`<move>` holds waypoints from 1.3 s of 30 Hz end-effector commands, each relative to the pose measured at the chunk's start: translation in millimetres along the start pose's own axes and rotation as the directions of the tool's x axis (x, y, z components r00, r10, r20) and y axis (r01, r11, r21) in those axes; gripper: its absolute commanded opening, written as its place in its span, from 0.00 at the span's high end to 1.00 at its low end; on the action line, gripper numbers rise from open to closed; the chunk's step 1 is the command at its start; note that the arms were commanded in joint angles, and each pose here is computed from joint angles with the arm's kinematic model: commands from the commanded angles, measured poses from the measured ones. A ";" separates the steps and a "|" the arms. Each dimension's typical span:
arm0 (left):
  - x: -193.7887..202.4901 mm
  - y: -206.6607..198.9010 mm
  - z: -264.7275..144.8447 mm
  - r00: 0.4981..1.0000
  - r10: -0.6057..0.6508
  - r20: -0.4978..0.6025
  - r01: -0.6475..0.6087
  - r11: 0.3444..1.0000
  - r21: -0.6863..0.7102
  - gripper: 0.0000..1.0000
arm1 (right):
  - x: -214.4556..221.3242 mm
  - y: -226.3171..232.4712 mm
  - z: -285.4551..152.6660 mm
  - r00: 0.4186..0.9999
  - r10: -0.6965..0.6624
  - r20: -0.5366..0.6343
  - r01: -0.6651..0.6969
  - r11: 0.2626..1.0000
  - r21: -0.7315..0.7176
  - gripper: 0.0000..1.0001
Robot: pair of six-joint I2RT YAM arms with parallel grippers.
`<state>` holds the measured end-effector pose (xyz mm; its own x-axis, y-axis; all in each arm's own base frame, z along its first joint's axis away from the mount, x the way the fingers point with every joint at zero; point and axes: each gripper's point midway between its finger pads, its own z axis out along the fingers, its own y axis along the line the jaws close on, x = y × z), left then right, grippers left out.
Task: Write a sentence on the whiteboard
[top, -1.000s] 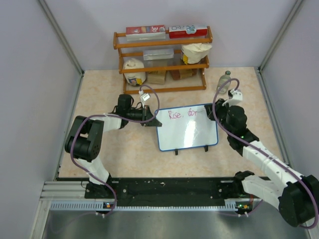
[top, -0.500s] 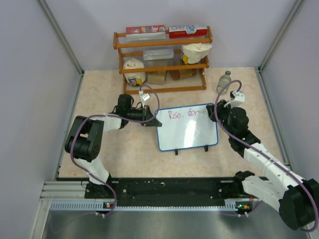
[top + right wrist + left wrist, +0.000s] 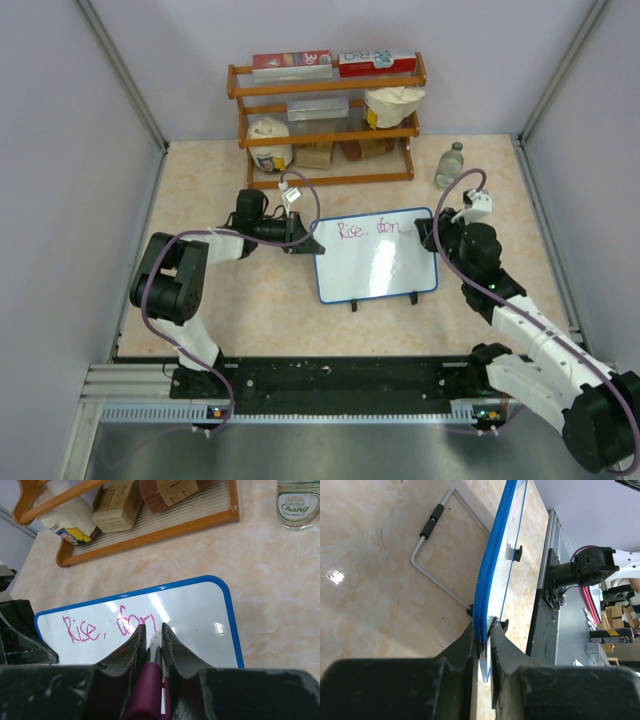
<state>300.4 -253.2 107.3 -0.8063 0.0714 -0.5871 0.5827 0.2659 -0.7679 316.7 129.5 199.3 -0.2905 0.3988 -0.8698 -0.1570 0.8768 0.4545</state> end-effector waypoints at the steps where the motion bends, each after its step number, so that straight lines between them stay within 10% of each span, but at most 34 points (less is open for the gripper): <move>1: 19.7 29.2 3.8 1.000 0.000 -0.022 -0.002 0.994 -0.110 1.00 | -21.2 5.2 -7.3 0.998 0.016 0.063 -0.016 1.000 -0.014 1.00; 39: 19.0 28.7 3.7 1.000 0.001 -0.021 -0.004 0.994 -0.110 1.00 | -27.0 -0.5 5.2 0.998 0.044 0.053 -0.043 0.999 -0.016 1.00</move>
<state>300.3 -253.2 107.3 -0.8066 0.0716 -0.5868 0.5825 0.2657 -0.7682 331.5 119.9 210.6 -0.2746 0.4320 -0.8591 -0.1368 0.8668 0.4796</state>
